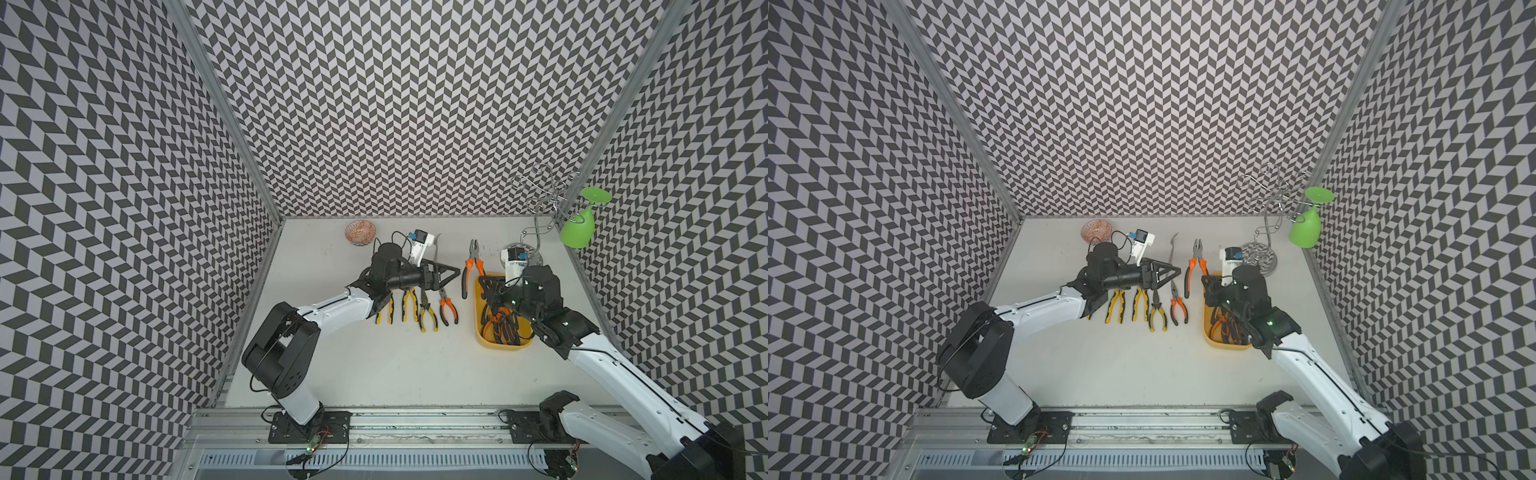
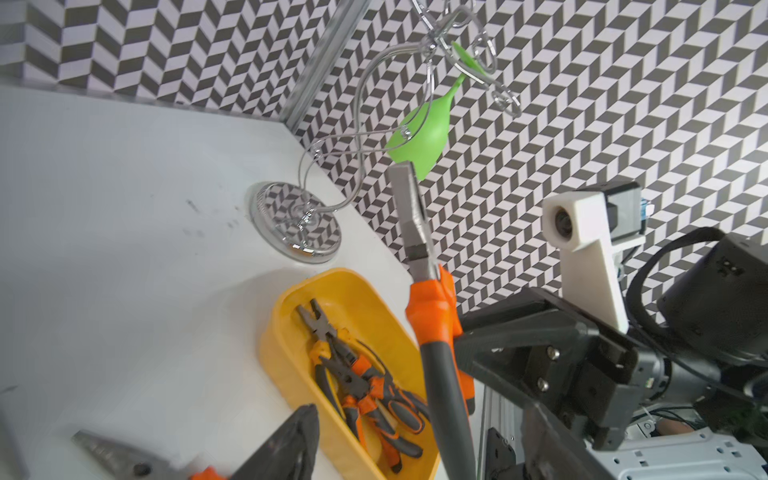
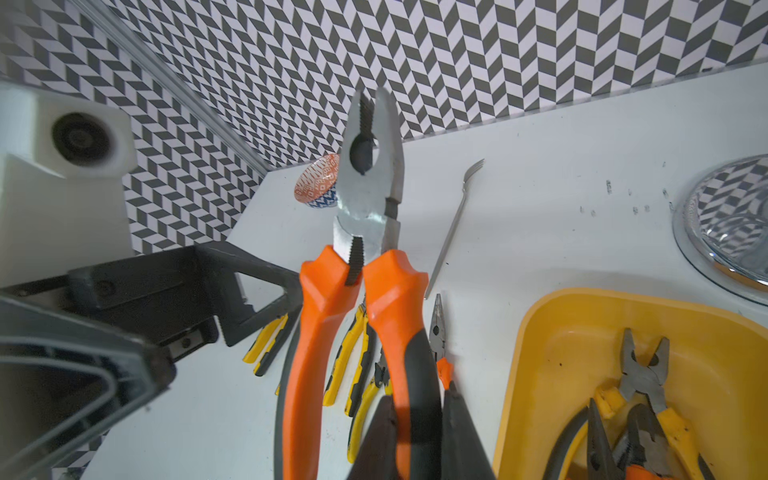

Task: Take the pliers out of the storage box
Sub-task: Pick up the pliers from the storage box.

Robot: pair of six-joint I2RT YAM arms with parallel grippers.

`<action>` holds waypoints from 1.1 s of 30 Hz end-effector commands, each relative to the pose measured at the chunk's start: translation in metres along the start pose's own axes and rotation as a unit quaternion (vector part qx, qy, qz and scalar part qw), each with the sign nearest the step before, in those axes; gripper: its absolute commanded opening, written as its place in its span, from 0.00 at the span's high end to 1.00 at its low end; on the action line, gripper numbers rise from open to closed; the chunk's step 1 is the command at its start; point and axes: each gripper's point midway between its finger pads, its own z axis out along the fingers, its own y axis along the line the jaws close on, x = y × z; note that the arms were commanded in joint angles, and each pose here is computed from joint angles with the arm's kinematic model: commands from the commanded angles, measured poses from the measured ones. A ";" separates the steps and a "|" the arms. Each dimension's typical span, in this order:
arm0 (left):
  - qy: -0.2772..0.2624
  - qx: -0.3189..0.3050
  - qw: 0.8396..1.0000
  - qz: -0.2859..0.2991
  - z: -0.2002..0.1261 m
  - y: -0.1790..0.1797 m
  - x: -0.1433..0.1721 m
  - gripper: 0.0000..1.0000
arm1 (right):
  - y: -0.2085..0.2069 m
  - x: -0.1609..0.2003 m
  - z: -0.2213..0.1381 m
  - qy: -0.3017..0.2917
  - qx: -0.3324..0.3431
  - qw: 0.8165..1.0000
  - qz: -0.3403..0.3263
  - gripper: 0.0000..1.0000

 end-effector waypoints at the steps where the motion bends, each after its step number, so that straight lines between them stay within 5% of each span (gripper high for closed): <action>1: -0.035 0.044 0.998 -0.011 0.014 -0.027 -0.026 0.30 | 0.030 -0.047 -0.010 -0.089 -0.064 0.994 -0.003 1.00; 8: -0.017 0.044 0.999 -0.019 0.032 -0.025 -0.025 0.51 | 0.037 -0.052 -0.012 -0.095 -0.078 0.992 -0.009 1.00; 23: 0.003 0.051 0.998 -0.043 0.060 -0.020 -0.019 0.59 | 0.045 -0.042 -0.007 -0.077 -0.105 0.991 -0.042 1.00; 33: 0.013 0.057 0.997 -0.045 0.064 -0.018 -0.015 0.99 | 0.042 -0.034 -0.008 -0.067 -0.099 0.989 -0.082 0.97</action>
